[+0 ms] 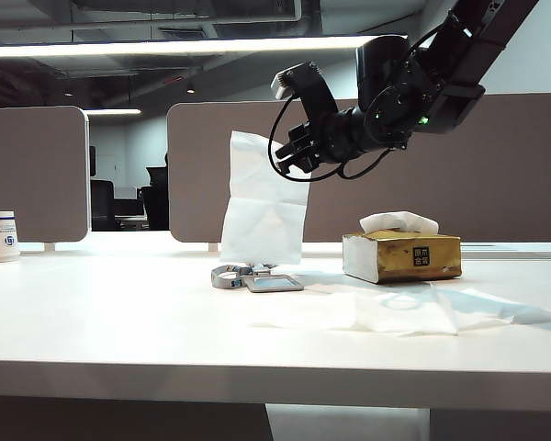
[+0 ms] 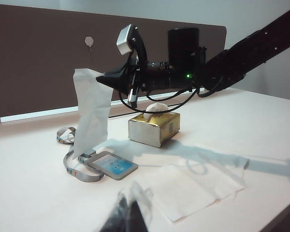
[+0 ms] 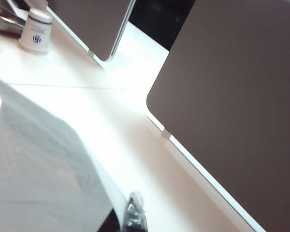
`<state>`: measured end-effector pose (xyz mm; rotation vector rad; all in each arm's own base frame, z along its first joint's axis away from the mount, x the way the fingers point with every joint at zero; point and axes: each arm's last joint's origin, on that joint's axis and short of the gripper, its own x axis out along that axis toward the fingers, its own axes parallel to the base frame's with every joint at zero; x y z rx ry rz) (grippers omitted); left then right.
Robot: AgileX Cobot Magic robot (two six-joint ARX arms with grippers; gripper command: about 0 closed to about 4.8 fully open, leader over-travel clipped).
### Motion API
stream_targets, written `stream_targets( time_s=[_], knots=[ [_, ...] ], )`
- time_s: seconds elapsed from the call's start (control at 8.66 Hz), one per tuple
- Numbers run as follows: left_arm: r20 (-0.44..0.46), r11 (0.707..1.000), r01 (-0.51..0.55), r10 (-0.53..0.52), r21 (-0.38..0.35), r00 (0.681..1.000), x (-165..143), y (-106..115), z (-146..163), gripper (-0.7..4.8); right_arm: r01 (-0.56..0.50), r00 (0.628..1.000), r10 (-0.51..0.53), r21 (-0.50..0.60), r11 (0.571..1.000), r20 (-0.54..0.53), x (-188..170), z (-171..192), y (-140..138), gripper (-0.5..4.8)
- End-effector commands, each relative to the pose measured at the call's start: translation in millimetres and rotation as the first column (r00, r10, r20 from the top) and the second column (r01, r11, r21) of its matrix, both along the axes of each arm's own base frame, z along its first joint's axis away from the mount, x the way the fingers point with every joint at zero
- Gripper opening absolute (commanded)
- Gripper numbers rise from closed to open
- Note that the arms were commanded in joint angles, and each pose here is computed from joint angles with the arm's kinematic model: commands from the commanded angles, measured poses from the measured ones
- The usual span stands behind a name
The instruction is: Pull out a tissue from the tissue box and use it to cover the ID card on the tabletop.
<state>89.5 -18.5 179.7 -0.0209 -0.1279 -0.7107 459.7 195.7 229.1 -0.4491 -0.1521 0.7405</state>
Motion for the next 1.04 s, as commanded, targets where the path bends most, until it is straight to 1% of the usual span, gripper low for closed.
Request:
stream_targets(
  time_s=[0.12, 0.23, 0.35, 0.46, 0.58, 0.81, 1.04],
  knots=[
    [0.009, 0.997, -0.071, 0.071, -0.015, 0.997, 1.0, 1.6, 1.8, -0.06, 0.026, 1.000, -0.026, 0.003, 1.000, -0.003, 0.7, 1.1, 0.5, -0.01],
    [0.008, 0.995, -0.102, 0.102, -0.020, 0.995, 1.6, 2.4, 1.8, -0.06, 0.034, 0.999, -0.034, 0.004, 0.999, 0.002, 0.9, 1.4, 0.3, -0.01],
    [0.008, 0.994, -0.103, 0.103, -0.021, 0.995, 1.6, 2.4, 1.8, -0.06, 0.034, 0.999, -0.034, 0.005, 0.999, 0.002, 1.3, 0.7, 0.5, -0.01],
    [0.008, 0.995, -0.102, 0.103, -0.021, 0.995, 1.6, 2.4, 1.8, -0.06, 0.034, 0.999, -0.034, 0.004, 0.999, 0.001, 1.7, 0.8, 0.7, -0.01],
    [0.009, 0.995, -0.095, 0.095, -0.019, 0.995, 1.4, 2.2, 1.9, -0.06, 0.052, 0.999, -0.052, 0.003, 0.999, -0.003, 9.7, -5.0, 3.6, -0.01],
    [0.009, 0.997, -0.077, 0.077, -0.016, 0.997, 1.1, 1.8, 1.8, -0.06, 0.053, 0.998, -0.053, 0.026, 0.998, -0.018, 16.8, -8.0, 6.4, -0.01],
    [0.009, 0.997, -0.077, 0.077, -0.016, 0.997, 1.1, 1.8, 1.8, -0.06, 0.060, 0.998, -0.060, 0.020, 0.998, -0.031, 19.3, -13.6, 7.2, -0.01]
  ],
)
